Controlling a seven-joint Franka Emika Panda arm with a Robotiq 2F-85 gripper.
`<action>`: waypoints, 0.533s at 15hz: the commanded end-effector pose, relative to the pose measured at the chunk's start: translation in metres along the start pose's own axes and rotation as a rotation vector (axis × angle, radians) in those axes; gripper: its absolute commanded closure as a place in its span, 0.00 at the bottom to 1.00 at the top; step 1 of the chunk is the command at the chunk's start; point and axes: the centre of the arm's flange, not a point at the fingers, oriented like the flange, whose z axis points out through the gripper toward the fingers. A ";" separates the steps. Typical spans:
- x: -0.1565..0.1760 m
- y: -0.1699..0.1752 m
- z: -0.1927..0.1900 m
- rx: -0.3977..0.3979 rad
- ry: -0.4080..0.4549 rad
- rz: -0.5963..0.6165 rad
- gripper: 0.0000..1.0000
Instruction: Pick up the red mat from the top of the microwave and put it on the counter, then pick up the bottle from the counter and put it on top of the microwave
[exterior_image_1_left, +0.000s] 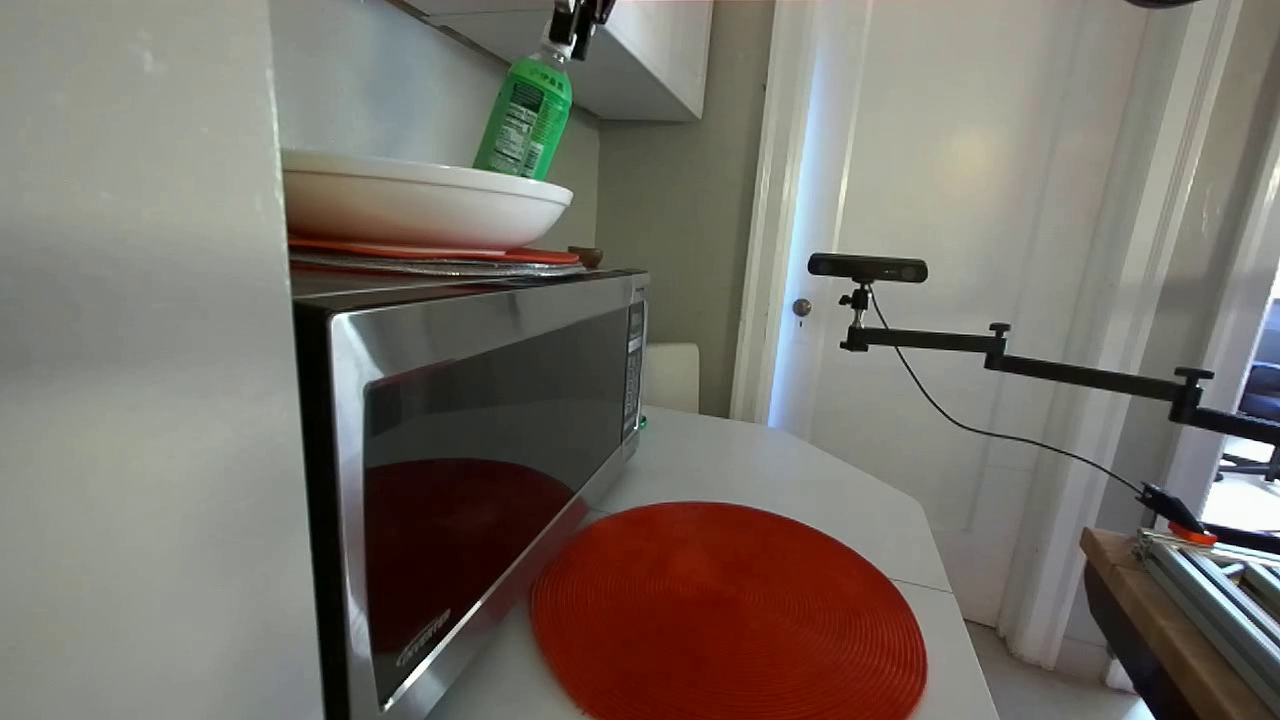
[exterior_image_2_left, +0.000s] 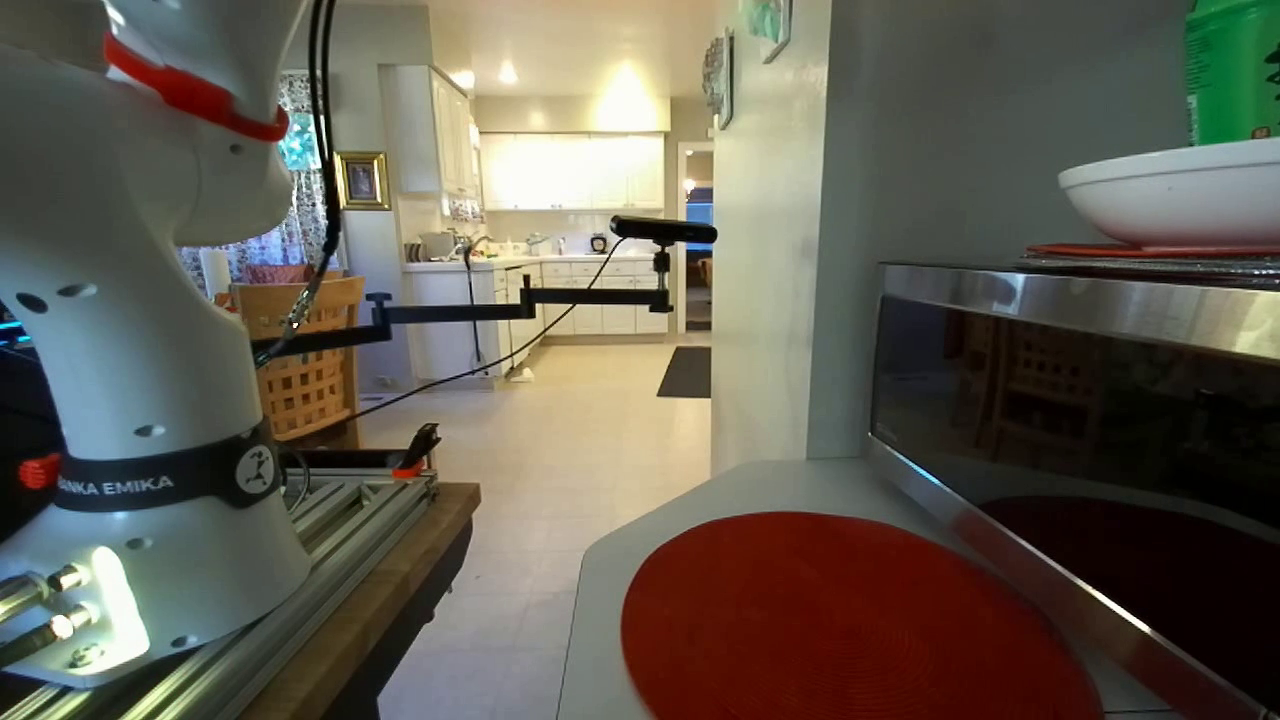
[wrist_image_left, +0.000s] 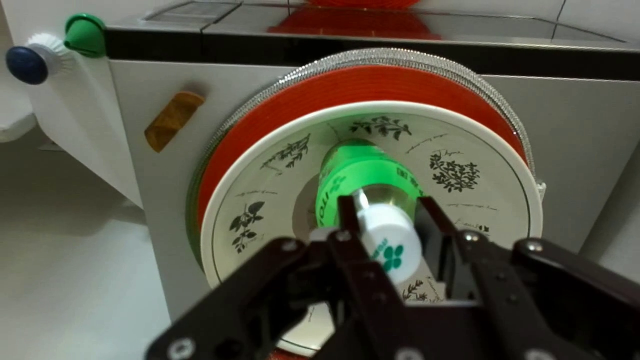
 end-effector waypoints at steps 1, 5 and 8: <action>0.027 0.007 -0.010 -0.011 -0.019 0.032 0.91; 0.028 0.010 -0.012 -0.026 -0.003 0.051 0.91; 0.029 0.013 -0.013 -0.037 0.005 0.064 0.87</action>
